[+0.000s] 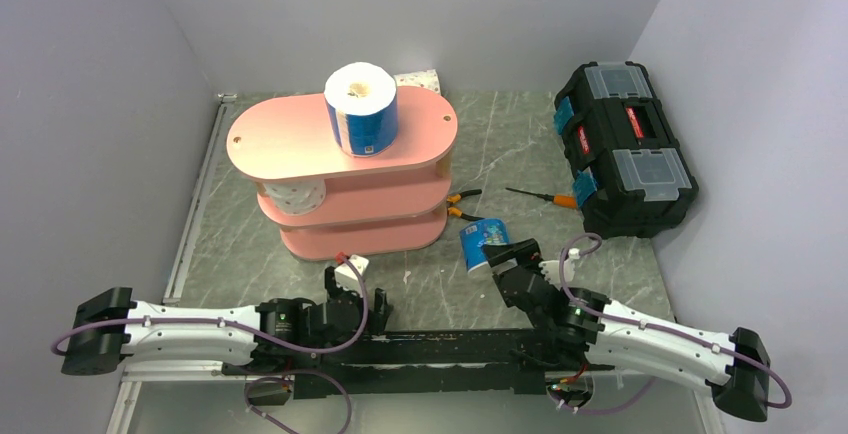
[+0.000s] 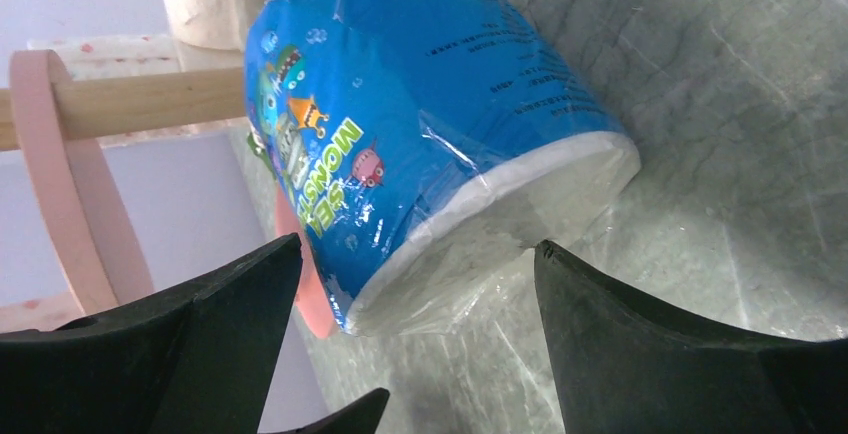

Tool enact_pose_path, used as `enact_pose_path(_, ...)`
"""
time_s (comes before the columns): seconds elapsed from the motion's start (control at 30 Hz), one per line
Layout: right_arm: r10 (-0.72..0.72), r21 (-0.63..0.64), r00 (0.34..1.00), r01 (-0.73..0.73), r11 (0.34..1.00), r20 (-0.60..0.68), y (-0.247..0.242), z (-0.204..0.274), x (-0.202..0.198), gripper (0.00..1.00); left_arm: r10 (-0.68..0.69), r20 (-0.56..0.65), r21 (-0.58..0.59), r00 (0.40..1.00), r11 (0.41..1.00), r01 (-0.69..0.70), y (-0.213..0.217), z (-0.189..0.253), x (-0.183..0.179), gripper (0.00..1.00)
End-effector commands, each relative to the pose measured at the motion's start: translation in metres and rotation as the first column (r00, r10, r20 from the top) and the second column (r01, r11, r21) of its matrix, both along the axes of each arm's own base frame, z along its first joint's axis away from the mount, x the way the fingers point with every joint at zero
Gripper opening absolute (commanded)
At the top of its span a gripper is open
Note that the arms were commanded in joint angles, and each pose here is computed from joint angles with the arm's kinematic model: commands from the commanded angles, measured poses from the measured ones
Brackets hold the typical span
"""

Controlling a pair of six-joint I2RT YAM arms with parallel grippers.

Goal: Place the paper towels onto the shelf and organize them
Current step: Adjust the paper towel at the center of the board.

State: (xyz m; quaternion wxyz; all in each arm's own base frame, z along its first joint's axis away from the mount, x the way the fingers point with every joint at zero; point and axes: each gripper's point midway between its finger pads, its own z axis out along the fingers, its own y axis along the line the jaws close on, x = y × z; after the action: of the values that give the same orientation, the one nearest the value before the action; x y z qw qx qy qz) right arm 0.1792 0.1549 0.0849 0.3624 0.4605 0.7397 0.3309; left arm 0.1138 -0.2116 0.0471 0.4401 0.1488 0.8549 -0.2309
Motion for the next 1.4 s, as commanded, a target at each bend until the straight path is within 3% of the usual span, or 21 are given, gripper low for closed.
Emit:
enact_pose_path(0.0, -0.067, 0.072, 0.993, 0.061, 0.996, 0.096, 0.001, 0.018, 0.014, 0.87, -0.023, 0.017, -0.06, 1.0, 0.998, 0.024, -0.015, 0.019, 0.0, 0.99)
enact_pose_path(0.47, -0.108, 0.097, 0.982, 0.094, 0.991, 0.153, -0.005, 0.011, 0.02, 0.76, -0.02, 0.005, -0.044, 1.0, 0.999, 0.02, -0.015, 0.014, -0.001, 0.99)
enact_pose_path(0.83, -0.063, 0.019, 0.983, 0.061, 0.998, 0.171, -0.005, 0.016, 0.019, 0.42, -0.012, -0.004, -0.039, 1.0, 0.999, 0.012, -0.014, 0.013, -0.001, 0.99)
enact_pose_path(1.03, 0.092, -0.179, 0.981, -0.06, 0.982, 0.171, 0.001, 0.049, 0.014, 0.31, -0.007, -0.003, -0.038, 1.0, 0.999, 0.007, -0.012, 0.012, -0.001, 0.99)
enact_pose_path(1.2, 0.299, -0.429, 0.947, -0.223, 0.875, 0.118, 0.005, 0.098, 0.006, 0.3, -0.003, -0.008, -0.036, 1.0, 0.999, 0.003, -0.011, 0.01, -0.001, 0.99)
enact_pose_path(1.27, 0.367, -0.556, 0.93, -0.291, 0.778, 0.026, 0.001, 0.114, 0.001, 0.3, -0.002, -0.009, -0.036, 1.0, 0.999, 0.001, -0.011, 0.01, -0.001, 0.99)
enact_pose_path(1.37, 0.429, -0.699, 0.886, -0.418, 0.58, -0.173, -0.007, 0.13, -0.008, 0.31, -0.007, -0.007, -0.035, 1.0, 0.999, 0.007, -0.012, 0.01, -0.001, 0.99)
